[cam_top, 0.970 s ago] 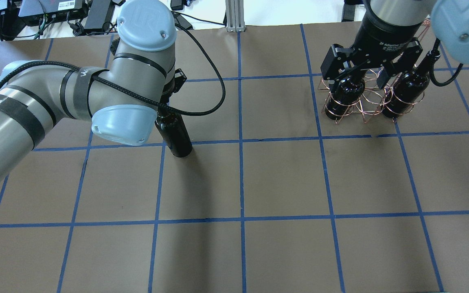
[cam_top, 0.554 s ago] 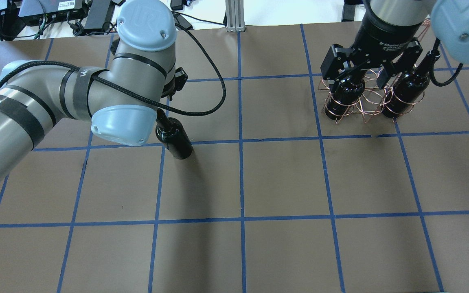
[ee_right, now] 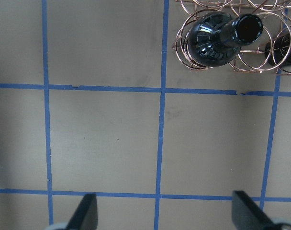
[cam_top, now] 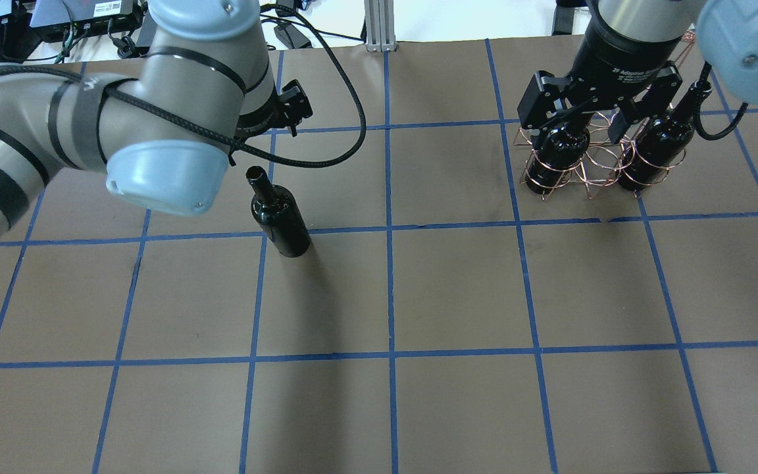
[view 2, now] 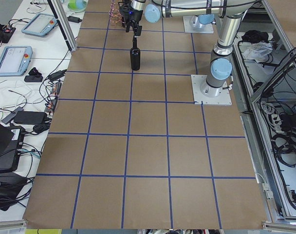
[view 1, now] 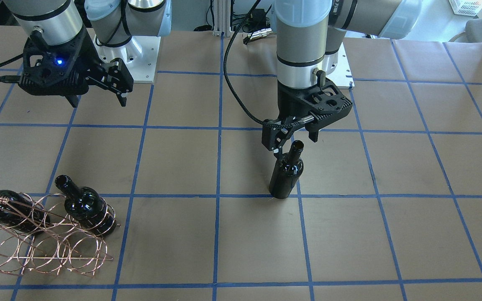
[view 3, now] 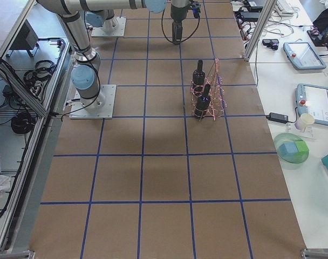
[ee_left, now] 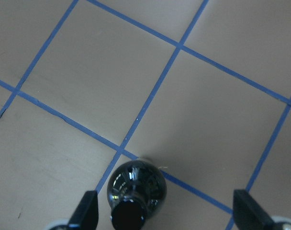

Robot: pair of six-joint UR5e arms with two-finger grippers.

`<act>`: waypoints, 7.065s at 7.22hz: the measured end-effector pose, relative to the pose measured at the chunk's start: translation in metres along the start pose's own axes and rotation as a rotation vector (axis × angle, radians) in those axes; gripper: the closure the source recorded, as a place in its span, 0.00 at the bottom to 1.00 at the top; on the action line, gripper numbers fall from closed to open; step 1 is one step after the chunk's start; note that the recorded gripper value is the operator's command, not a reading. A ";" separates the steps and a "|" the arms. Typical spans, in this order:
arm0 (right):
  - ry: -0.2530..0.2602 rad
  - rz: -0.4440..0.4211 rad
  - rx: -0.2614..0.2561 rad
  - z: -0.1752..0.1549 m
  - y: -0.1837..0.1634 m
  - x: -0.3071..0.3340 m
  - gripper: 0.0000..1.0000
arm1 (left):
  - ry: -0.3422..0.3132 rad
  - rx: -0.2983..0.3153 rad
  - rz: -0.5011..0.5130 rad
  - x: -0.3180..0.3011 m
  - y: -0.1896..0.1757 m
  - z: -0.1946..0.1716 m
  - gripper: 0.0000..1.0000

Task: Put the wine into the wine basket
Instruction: 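Raise the left gripper away while the right gripper moves toward the bottle, then move the right gripper over the standing bottle, then lower the right gripper around the bottle neck, then close the right gripper on the bottle neck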

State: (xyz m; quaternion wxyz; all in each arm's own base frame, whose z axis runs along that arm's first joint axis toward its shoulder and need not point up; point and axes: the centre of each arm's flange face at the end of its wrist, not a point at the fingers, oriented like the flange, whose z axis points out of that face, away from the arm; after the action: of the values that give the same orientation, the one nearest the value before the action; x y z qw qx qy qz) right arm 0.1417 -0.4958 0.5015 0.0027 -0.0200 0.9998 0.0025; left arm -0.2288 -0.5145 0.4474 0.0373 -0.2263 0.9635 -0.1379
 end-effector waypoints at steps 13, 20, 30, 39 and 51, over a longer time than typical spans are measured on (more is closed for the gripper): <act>-0.049 -0.050 0.161 -0.001 0.004 -0.254 0.00 | 0.108 -0.269 0.364 -0.348 -0.185 -0.029 0.00; -0.133 -0.008 0.152 0.037 -0.034 -0.338 0.00 | 0.105 -0.277 0.360 -0.350 -0.184 -0.024 0.00; -0.138 -0.025 0.070 0.121 -0.029 -0.395 0.16 | 0.108 -0.281 0.359 -0.350 -0.182 -0.022 0.00; -0.138 -0.034 0.066 0.123 -0.030 -0.392 0.43 | 0.112 -0.286 0.359 -0.350 -0.179 -0.020 0.00; -0.182 -0.024 0.060 0.123 -0.036 -0.390 0.39 | 0.116 -0.287 0.358 -0.349 -0.177 -0.020 0.00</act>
State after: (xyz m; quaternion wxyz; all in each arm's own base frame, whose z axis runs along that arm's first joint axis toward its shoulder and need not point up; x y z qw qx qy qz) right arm 0.5337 -0.5159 0.3803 0.0943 -0.0314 0.9947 -0.0257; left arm 0.1565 -0.5060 0.5199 -0.0269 -0.0464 0.9986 -0.0033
